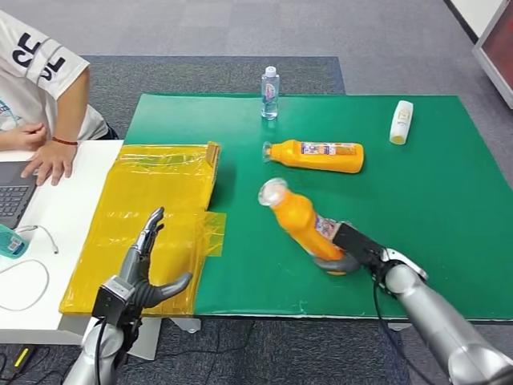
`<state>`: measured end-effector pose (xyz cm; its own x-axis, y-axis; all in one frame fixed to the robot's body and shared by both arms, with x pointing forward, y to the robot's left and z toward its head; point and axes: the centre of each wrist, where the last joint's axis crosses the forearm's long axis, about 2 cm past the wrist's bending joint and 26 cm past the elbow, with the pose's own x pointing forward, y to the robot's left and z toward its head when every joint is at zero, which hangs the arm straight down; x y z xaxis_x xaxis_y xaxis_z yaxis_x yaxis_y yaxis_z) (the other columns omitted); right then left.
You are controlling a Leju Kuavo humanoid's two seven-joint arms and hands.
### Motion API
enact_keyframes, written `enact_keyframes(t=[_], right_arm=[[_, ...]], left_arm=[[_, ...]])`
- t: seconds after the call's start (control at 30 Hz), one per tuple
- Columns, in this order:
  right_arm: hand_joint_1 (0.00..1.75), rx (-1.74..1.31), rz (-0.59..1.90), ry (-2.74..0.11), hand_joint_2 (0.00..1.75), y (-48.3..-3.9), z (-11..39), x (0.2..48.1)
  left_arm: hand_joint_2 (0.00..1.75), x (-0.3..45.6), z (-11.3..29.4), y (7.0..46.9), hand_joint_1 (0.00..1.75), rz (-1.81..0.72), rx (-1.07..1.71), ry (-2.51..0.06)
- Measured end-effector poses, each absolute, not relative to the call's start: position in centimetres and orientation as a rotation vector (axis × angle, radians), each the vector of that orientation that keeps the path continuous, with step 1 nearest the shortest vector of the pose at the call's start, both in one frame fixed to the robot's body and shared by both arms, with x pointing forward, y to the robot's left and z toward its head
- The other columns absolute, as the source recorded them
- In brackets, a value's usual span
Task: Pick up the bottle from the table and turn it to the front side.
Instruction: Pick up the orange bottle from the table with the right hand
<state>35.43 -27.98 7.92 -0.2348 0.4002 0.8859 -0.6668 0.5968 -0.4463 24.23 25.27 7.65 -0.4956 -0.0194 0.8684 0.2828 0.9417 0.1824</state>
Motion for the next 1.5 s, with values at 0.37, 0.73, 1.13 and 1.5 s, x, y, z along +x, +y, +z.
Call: enact_keyframes(t=[0.37, 0.73, 1.13, 1.5], right_arm=[[1.75, 0.579, 0.457, -1.708, 1.75, -31.4, 7.6, 28.9], [1.75, 0.620, 0.374, -1.786, 1.75, -31.6, 8.6, 27.4], [1.75, 0.623, 0.518, -1.828, 1.75, -29.5, 9.9, 27.5], [1.75, 0.736, 0.786, -1.857, 1.75, -24.3, 13.2, 31.4]], left_arm=[[1.75, 23.2, 7.6, 25.9, 0.00, -0.361, -0.167, -2.064], [1.75, 23.2, 7.9, 26.0, 0.00, -0.373, -0.157, -2.065], [1.75, 23.9, 8.4, 25.8, 0.00, -0.369, -0.458, -2.046], [1.75, 27.9, 11.2, 28.5, 0.00, -0.727, -0.828, -1.956]])
